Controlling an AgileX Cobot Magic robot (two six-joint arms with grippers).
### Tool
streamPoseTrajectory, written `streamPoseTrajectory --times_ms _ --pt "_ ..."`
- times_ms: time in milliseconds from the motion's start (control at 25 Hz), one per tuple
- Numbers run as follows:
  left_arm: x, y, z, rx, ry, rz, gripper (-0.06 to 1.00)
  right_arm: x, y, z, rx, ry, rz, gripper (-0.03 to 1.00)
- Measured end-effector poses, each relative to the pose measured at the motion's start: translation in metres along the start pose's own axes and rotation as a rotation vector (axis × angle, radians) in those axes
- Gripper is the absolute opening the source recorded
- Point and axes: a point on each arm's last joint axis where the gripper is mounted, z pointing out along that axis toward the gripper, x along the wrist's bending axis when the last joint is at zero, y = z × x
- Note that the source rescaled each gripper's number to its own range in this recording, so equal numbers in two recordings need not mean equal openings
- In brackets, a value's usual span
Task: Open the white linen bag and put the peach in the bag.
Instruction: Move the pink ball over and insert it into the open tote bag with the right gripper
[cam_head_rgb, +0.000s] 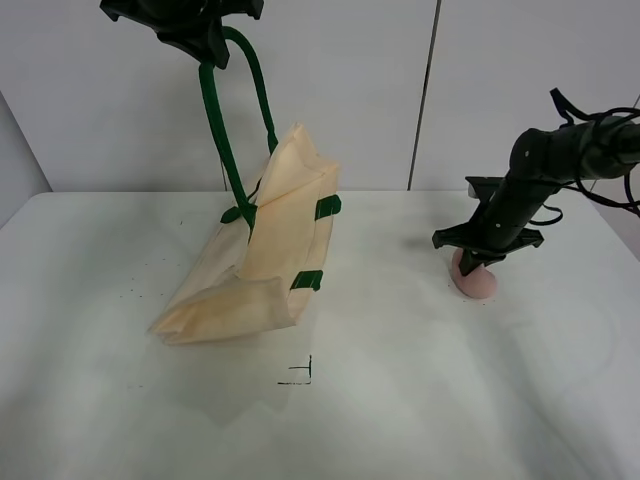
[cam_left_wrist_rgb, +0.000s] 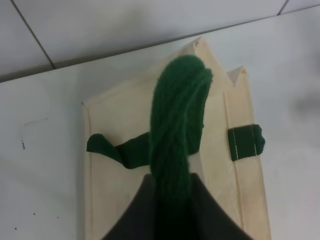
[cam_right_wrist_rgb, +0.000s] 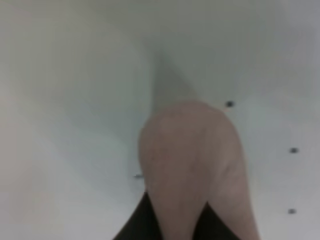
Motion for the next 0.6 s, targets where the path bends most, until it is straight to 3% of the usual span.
streamPoseTrajectory --times_ms 320,440,600 --pt "0.001 0.001 -0.016 -0.032 -0.005 -0.002 0.00 0.044 0.032 -0.096 -0.205 0.308 -0.037 0.00" --pt "0.001 0.001 -0.020 -0.039 -0.005 -0.002 0.00 0.072 0.046 -0.127 -0.275 0.405 -0.082 0.00" --pt "0.001 0.001 -0.020 -0.039 -0.005 -0.002 0.00 0.124 0.048 -0.144 -0.337 0.470 -0.181 0.00"
